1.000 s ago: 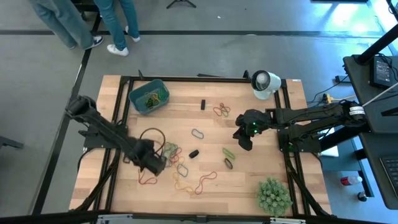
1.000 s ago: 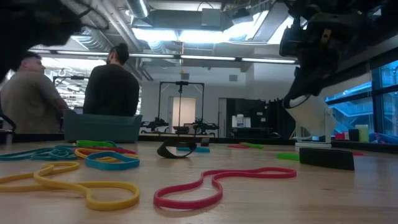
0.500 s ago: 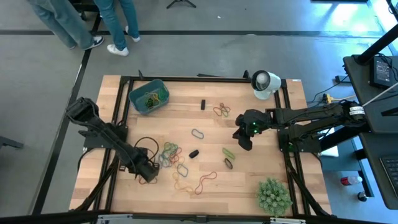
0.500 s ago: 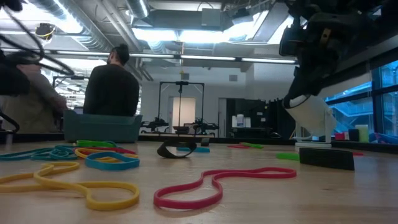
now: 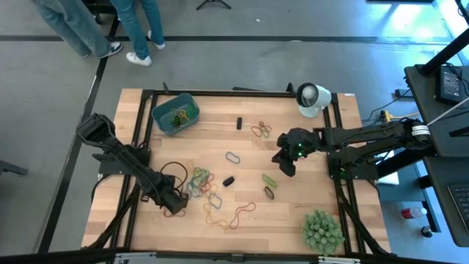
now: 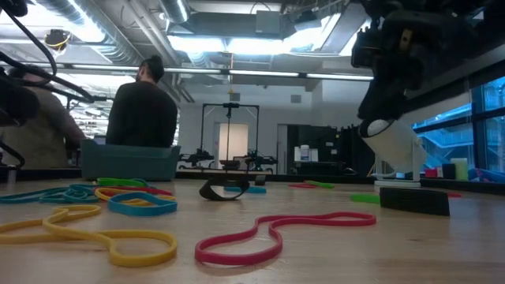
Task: Pick and place rubber bands into bin
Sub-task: Put the red rubber band into the bin
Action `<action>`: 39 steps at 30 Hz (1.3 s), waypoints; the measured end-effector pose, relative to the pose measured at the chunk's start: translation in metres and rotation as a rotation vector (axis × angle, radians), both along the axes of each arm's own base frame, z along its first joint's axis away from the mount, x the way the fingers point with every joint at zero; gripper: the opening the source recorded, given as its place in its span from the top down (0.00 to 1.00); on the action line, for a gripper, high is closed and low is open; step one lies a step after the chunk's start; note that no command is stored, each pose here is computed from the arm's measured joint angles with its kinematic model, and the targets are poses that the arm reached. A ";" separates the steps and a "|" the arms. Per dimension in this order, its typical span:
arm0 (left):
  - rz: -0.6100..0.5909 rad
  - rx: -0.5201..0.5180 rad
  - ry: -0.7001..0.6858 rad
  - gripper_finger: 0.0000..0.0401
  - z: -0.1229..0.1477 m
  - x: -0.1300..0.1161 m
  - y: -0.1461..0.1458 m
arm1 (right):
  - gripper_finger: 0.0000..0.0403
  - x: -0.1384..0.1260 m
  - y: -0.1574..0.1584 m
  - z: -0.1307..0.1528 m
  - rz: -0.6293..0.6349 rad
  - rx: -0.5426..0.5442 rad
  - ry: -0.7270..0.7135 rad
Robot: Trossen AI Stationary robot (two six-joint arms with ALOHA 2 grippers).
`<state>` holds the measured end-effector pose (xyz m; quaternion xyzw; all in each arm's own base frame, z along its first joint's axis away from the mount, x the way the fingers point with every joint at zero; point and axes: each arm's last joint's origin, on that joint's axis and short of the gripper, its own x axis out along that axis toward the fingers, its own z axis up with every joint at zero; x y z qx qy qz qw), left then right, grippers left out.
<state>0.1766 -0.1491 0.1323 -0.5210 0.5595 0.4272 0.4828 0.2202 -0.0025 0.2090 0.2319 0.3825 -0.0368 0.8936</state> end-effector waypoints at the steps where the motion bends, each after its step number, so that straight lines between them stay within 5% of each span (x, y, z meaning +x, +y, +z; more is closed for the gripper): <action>1: -0.008 0.009 -0.007 0.99 0.002 0.001 -0.001 | 0.85 0.000 0.000 0.000 0.000 0.000 -0.003; 11: -0.028 0.210 0.000 1.00 0.067 0.007 0.000 | 0.84 0.002 0.000 0.002 0.011 -0.026 -0.037; 21: -0.104 0.547 -0.040 1.00 0.158 0.005 0.036 | 0.84 0.007 -0.001 0.008 -0.008 -0.051 -0.114; 24: -0.151 0.631 -0.107 1.00 0.170 0.008 0.062 | 0.85 0.008 -0.003 0.008 -0.049 -0.084 -0.119; 30: -0.245 0.743 -0.011 0.99 0.183 0.011 0.131 | 0.85 0.009 -0.006 0.010 -0.117 -0.093 -0.143; 39: -0.400 0.727 0.177 0.99 0.189 -0.002 0.236 | 0.85 0.009 -0.015 0.011 -0.282 -0.040 -0.146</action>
